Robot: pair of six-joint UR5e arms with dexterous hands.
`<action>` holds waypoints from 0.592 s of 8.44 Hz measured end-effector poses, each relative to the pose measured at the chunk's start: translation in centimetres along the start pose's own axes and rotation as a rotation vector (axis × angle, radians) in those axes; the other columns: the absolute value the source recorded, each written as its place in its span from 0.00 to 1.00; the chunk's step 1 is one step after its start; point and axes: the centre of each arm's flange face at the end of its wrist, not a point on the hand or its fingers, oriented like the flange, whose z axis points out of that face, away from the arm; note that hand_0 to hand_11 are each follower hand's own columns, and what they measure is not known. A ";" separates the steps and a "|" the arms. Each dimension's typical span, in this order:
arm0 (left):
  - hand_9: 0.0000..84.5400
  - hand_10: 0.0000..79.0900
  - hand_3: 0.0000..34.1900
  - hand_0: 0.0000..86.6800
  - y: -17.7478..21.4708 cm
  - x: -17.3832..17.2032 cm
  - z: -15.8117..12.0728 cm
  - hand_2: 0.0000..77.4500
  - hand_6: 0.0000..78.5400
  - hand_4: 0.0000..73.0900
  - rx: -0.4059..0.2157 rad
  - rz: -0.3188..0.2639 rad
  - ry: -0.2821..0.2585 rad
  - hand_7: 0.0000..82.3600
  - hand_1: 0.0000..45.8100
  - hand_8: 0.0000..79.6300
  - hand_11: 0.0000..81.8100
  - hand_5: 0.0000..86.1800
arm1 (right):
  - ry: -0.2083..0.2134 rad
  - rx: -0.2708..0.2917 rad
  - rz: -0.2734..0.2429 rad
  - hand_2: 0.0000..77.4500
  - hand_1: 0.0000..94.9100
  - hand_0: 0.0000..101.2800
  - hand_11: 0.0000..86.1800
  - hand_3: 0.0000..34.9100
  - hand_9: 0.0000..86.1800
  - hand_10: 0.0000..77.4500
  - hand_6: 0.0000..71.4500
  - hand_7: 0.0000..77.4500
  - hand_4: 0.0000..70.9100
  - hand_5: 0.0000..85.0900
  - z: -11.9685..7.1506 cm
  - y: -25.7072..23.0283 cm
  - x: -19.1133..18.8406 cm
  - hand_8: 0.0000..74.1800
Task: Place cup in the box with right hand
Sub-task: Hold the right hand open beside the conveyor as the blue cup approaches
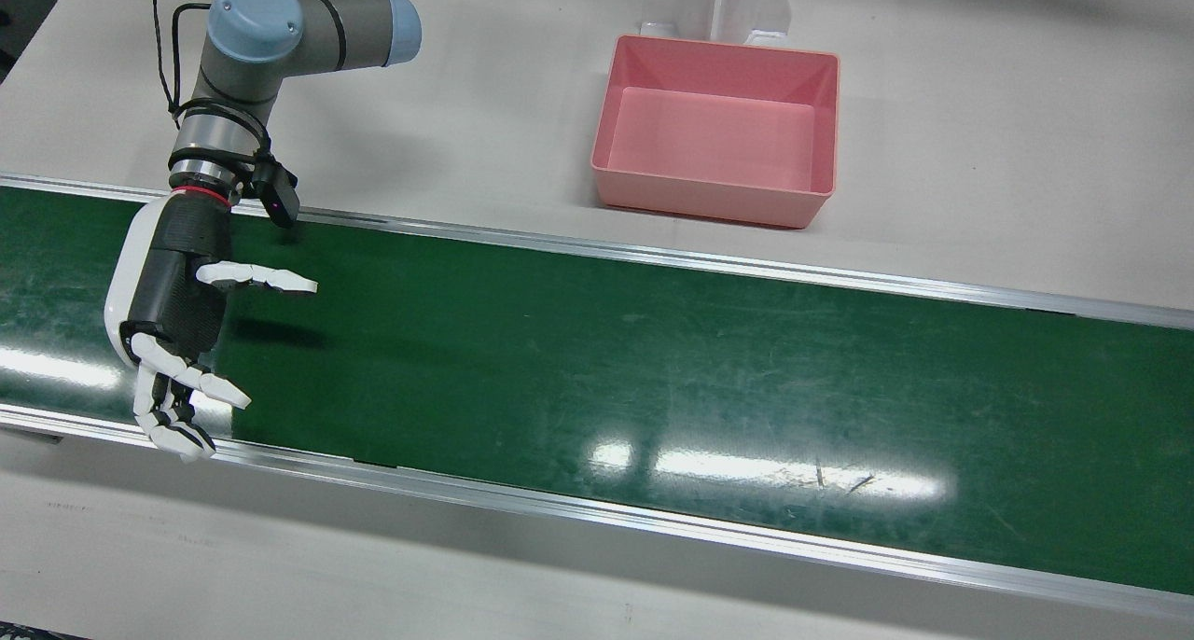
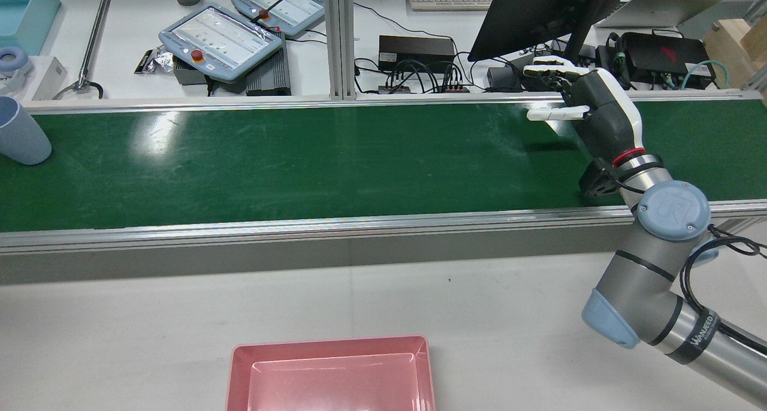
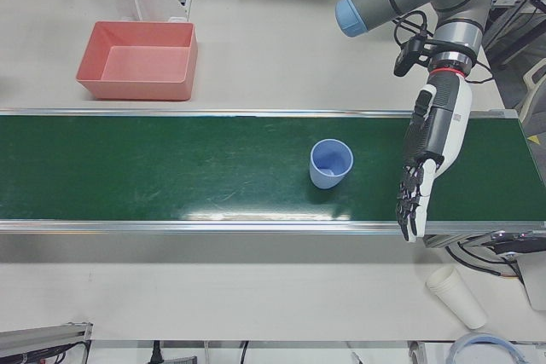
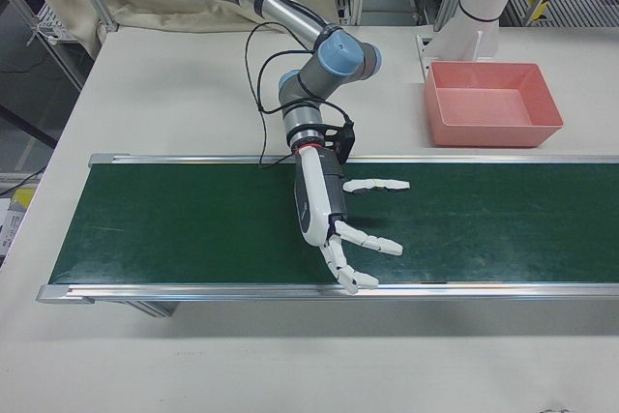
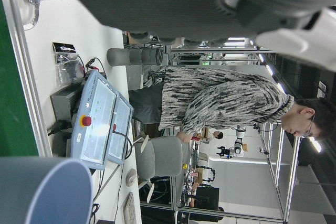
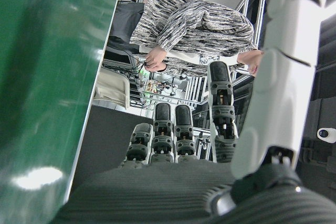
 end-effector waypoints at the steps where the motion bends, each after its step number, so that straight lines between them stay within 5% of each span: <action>1: 0.00 0.00 0.00 0.00 0.0 0.0 0.0 0.01 0.01 0.01 0.000 0.000 0.000 0.01 0.01 0.00 0.00 0.01 | 0.000 -0.003 0.002 0.07 0.14 0.58 0.17 0.00 0.30 0.13 0.12 0.44 0.39 0.10 0.2 0.2 0.1 0.22; 2: 0.00 0.00 0.00 0.00 0.0 0.0 0.0 0.01 0.00 0.01 0.000 0.000 0.000 0.01 0.01 0.00 0.00 0.01 | 0.002 -0.006 0.004 0.14 0.18 0.56 0.17 0.00 0.30 0.11 0.12 0.45 0.35 0.10 0.2 0.3 0.1 0.22; 3: 0.00 0.00 0.00 0.00 0.0 0.0 0.0 0.01 0.01 0.01 -0.001 0.000 0.000 0.01 0.01 0.00 0.00 0.01 | 0.005 -0.006 0.003 0.10 0.23 0.59 0.17 0.00 0.30 0.11 0.12 0.45 0.33 0.10 0.1 0.3 0.1 0.22; 5: 0.00 0.00 0.00 0.00 0.0 0.0 0.0 0.01 0.01 0.01 0.000 0.000 0.000 0.01 0.01 0.00 0.00 0.01 | 0.011 -0.004 0.001 0.03 0.18 0.59 0.17 0.00 0.29 0.10 0.14 0.42 0.33 0.10 -0.1 0.1 0.1 0.21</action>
